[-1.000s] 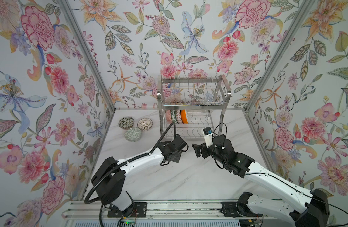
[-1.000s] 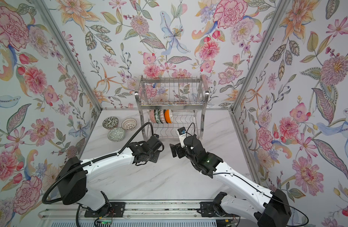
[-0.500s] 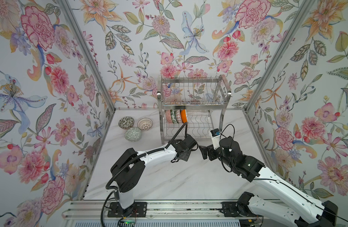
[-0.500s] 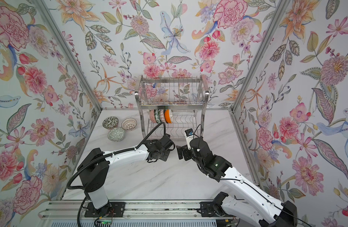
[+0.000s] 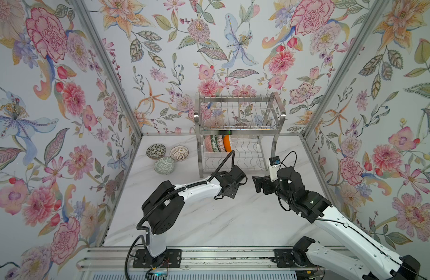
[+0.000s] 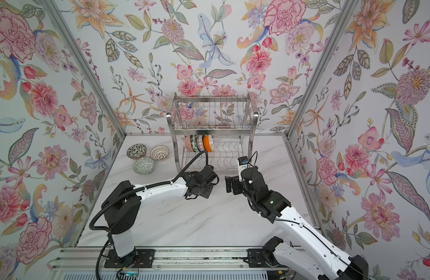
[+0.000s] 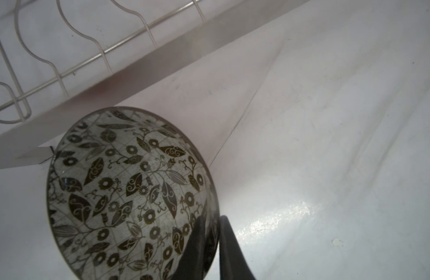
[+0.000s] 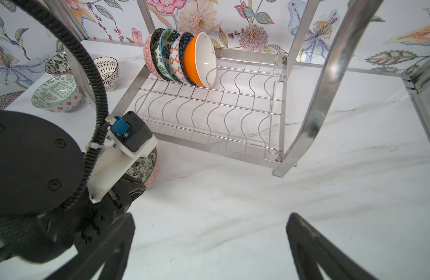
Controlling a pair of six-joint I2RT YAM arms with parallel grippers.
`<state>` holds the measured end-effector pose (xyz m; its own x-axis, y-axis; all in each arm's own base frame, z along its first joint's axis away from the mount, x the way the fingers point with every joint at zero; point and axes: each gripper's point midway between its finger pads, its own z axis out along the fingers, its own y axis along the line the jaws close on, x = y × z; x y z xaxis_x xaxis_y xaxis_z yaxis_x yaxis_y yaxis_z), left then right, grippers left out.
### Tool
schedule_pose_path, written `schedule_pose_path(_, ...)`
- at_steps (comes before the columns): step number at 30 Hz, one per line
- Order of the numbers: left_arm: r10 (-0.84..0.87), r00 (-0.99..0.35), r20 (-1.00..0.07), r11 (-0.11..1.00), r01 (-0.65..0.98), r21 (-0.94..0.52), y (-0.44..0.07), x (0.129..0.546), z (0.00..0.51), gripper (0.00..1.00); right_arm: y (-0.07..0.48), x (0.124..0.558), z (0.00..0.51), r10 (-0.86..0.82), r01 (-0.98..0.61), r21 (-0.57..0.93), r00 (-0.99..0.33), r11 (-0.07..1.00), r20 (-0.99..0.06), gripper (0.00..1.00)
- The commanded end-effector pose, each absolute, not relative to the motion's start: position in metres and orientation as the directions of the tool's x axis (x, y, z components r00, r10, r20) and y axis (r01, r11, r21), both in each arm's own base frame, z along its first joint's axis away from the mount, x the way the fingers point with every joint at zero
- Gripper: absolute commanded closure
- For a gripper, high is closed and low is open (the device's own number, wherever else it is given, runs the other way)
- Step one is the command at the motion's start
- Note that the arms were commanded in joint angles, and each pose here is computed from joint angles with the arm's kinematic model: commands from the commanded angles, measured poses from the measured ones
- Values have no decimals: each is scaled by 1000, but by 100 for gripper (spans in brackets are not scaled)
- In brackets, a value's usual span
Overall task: Load the bowls into the dish rack
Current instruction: 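Drag the black-leaf bowl with the left gripper toward the right gripper, then release the black-leaf bowl with the left gripper while the right gripper grasps it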
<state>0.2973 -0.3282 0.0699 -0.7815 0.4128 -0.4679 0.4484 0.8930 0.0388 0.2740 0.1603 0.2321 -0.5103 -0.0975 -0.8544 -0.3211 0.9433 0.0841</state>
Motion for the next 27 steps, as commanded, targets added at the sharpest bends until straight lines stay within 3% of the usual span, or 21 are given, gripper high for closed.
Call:
schedule_pose_path(1,432,-769,-470,877,481,19,-344,293,72,80,159,269,226,-84,-321,107,-528,941,-845,1)
schedule_pose_path(13,417,-735,-535,886,459,60,-340,300,106,62,147,272,228,-47,-293,129,-525,947,-850,1)
schedule_pose_path(17,393,-713,-581,899,429,81,-328,305,129,42,147,273,232,-35,-292,141,-524,946,-851,1)
schedule_pose_path(23,344,-695,-631,926,361,108,-293,315,160,5,152,277,233,-31,-296,152,-533,943,-845,1)
schedule_pose_path(27,277,-703,-655,955,279,103,-250,325,171,1,160,280,234,-25,-314,171,-535,934,-845,1)
